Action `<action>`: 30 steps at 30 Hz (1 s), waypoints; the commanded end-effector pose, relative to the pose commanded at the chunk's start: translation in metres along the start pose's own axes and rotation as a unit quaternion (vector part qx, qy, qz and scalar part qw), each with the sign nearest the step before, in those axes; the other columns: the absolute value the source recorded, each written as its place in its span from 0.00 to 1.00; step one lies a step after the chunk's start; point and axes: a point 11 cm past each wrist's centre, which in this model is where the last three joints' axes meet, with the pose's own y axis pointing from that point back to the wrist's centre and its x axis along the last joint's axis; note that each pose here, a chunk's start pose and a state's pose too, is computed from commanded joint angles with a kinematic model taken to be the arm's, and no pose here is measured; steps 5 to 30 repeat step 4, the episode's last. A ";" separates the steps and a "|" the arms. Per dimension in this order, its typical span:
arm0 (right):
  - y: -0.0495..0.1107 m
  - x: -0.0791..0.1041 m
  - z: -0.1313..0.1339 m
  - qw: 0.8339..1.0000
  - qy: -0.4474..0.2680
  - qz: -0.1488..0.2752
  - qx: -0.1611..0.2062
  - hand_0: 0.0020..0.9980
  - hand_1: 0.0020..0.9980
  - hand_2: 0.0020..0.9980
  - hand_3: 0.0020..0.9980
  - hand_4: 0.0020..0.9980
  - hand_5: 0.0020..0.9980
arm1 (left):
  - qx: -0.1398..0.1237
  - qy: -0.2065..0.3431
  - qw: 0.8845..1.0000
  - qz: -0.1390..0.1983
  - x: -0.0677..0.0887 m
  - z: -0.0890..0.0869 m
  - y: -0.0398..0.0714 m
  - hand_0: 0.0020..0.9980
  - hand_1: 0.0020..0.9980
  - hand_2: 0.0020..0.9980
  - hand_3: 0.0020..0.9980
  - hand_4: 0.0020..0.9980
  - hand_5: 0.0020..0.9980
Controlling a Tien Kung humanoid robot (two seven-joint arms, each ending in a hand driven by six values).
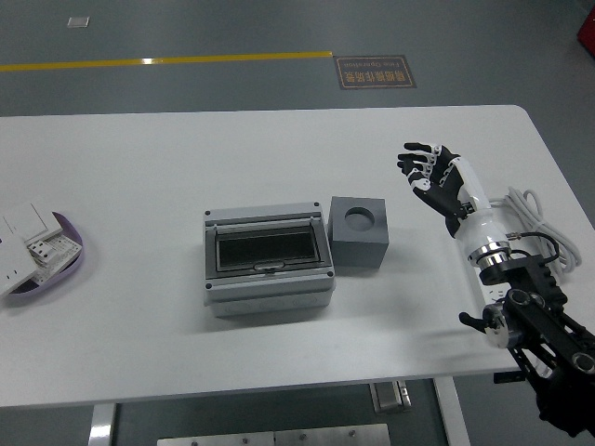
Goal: Pick up the cylinder from the cube,place it in the box,flap close box
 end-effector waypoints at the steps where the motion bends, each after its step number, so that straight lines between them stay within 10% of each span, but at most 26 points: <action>1: 0.000 0.000 0.000 1.000 0.000 0.000 0.000 0.74 0.65 0.62 0.63 0.55 0.14 | 0.000 0.000 1.000 0.000 0.000 0.000 0.000 0.59 0.61 0.61 0.63 0.64 0.16; 30: 0.000 0.001 -0.001 1.000 -0.001 0.001 0.002 0.74 0.65 0.62 0.63 0.55 0.14 | 0.000 0.000 1.000 -0.001 -0.001 0.000 0.000 0.59 0.61 0.61 0.63 0.64 0.16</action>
